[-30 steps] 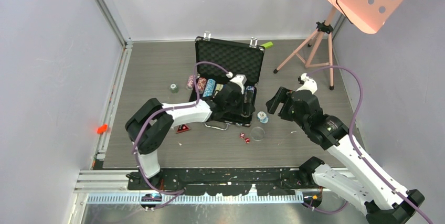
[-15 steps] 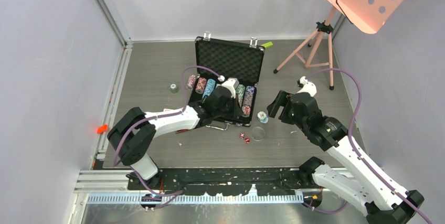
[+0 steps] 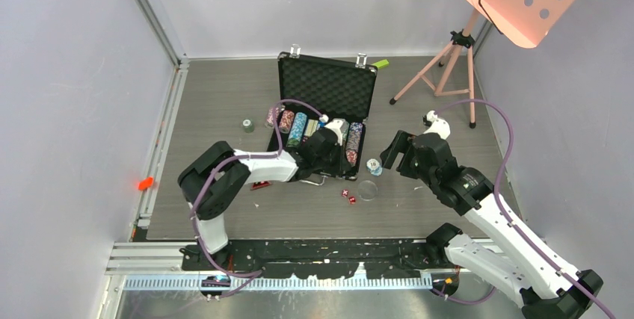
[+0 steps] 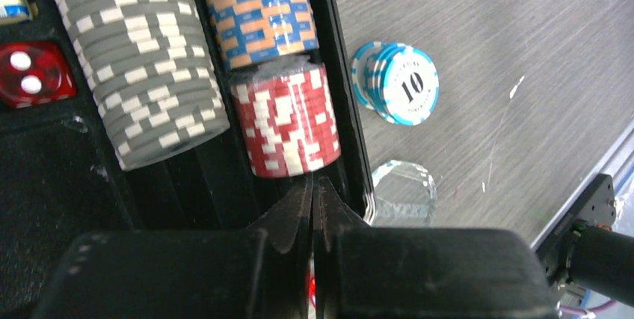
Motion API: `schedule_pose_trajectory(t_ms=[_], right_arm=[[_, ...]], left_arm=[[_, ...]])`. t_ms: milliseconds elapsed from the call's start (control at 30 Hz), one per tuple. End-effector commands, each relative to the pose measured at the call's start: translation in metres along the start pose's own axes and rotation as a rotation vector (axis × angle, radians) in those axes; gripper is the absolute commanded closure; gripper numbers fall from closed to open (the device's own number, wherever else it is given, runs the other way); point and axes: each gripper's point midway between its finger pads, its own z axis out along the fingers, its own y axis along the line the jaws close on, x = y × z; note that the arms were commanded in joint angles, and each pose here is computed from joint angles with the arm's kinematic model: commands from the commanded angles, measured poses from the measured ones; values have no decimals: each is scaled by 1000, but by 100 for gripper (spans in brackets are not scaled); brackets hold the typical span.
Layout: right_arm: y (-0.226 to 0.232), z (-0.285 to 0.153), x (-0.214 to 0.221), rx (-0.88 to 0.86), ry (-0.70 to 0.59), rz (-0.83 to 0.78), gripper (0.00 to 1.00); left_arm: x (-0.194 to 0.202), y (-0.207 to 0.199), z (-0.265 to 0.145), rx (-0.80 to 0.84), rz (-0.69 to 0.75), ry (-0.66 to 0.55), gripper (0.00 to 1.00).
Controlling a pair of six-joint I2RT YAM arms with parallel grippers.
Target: Pack up texas hold em set
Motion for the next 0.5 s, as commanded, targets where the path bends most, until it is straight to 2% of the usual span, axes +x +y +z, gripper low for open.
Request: schedule_pose_trajectory(t_ms=[0,233,467], right_arm=[[9,-2,-15,-35,-58,31,16],[11,-3,-19,-37,-71,30,16],[15,-2,-20,-47,-68,34,16]], left_arm=[[-29,-17,14,43,17,-90,100],[-42,-11,31,7,35,-131,100],[-51,-9,22,-6,35,-165,100]])
